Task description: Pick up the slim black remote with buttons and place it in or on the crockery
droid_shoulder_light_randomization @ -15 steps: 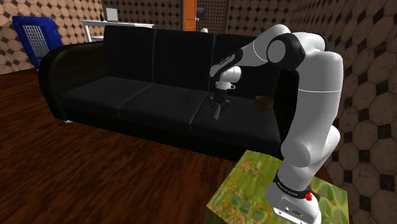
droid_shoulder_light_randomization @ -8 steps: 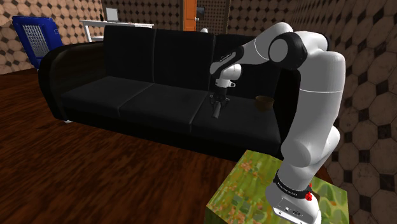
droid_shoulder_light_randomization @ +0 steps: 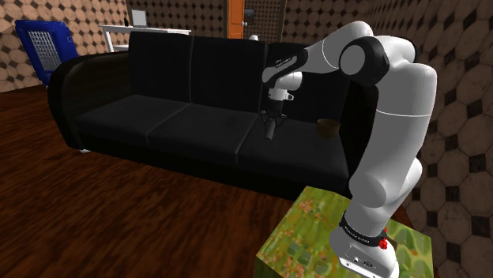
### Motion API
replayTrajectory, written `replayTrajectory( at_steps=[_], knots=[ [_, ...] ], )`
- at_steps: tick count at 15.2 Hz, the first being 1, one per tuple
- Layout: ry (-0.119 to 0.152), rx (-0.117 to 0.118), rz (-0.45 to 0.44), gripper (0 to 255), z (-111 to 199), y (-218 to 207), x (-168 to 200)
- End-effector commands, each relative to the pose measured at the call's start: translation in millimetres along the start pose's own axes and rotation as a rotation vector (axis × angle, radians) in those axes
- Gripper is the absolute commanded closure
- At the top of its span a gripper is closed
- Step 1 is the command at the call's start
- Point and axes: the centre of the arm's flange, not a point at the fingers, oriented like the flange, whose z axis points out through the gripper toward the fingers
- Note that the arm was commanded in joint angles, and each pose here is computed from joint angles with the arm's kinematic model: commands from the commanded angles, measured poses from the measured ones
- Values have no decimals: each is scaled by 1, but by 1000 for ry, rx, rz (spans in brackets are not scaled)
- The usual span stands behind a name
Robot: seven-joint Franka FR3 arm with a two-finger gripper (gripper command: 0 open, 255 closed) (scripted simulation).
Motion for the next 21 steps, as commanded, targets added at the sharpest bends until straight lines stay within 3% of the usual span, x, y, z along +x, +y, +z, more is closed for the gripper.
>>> replayTrajectory(
  at_steps=[1, 21],
  knots=[
    [0, 0, 0, 255, -11, -1, -2],
    [0, 0, 0, 255, -110, 7, -18]
  ],
)
